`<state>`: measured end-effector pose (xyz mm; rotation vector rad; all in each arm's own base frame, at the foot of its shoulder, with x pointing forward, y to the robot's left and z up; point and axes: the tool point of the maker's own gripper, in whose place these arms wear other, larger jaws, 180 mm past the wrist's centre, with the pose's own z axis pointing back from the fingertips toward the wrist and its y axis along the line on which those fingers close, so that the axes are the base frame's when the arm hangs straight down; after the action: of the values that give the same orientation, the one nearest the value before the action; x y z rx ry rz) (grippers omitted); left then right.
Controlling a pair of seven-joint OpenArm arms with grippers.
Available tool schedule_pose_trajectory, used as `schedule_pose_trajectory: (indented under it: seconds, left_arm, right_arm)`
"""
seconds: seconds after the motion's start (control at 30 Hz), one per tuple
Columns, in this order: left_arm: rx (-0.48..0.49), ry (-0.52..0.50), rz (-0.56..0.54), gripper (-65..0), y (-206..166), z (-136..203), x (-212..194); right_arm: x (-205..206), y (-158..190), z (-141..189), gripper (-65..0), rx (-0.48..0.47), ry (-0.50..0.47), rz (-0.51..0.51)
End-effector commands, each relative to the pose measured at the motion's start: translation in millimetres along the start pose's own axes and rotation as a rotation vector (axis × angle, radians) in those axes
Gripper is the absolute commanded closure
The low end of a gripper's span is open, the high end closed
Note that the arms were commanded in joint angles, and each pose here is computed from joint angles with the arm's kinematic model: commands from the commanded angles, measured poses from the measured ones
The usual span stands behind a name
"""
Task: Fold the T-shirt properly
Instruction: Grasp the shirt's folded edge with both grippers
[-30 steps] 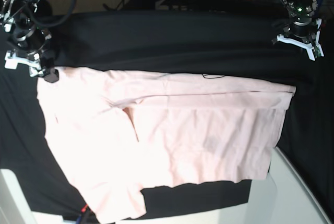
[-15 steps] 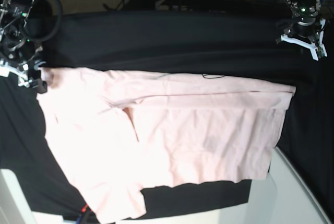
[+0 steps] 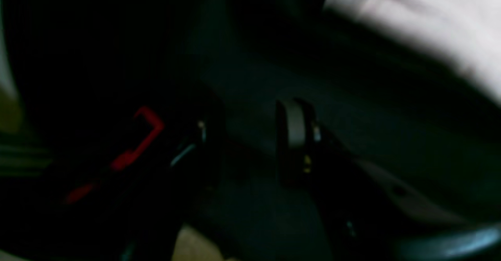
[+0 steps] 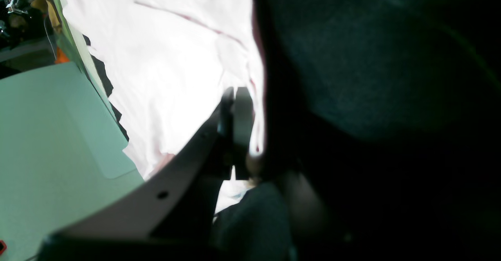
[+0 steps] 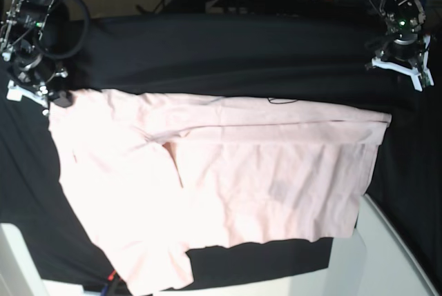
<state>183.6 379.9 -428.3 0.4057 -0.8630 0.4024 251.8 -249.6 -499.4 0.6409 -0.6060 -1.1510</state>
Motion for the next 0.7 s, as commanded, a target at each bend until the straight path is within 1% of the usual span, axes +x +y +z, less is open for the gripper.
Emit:
schedule_pose_trajectory:
  seconds: [0.0, 0.07, 0.1, 0.13, 0.27, 0.43, 0.53, 0.67]
  left_arm:
    - [0.007, -0.042, 0.017, -31.4, 5.0, -0.5, 12.9]
    - [-0.013, -0.060, 0.086, -39.5, 2.6, -1.5, 18.8]
    - [-0.020, -0.075, 0.110, -42.3, 5.8, -2.6, 25.2]
    - [-0.028, -0.089, 0.137, -43.5, 6.8, -3.6, 30.8]
    - [-0.054, -0.151, 0.211, -43.5, 7.0, -9.1, 58.0]
    - [-0.077, -0.229, 0.260, -43.5, -6.4, -20.1, 97.2]
    - [-0.091, -0.216, 0.299, -43.5, -17.8, -34.5, 99.7]
    - [-0.093, -0.140, 0.343, -43.5, -26.0, -52.0, 76.8]
  right_arm:
    - [7.5, 10.3, 1.4, -0.3, 0.029, -0.004, 0.017]
    - [4.2, 10.3, 1.4, -0.1, 0.029, 0.014, 0.018]
    - [2.8, 11.0, 1.2, -0.1, 0.030, 0.023, 0.018]
    - [1.7, 11.0, 1.2, -0.1, 0.030, 0.029, 0.018]
    - [1.5, 10.1, 2.0, -0.1, 0.028, 0.036, 0.020]
    - [1.3, 9.5, 2.3, -0.1, 0.027, 0.036, 0.021]
    - [0.3, 9.6, 2.0, -0.1, 0.028, 0.038, 0.020]
    - [0.3, 8.7, 2.8, -0.1, 0.025, 0.043, 0.022]
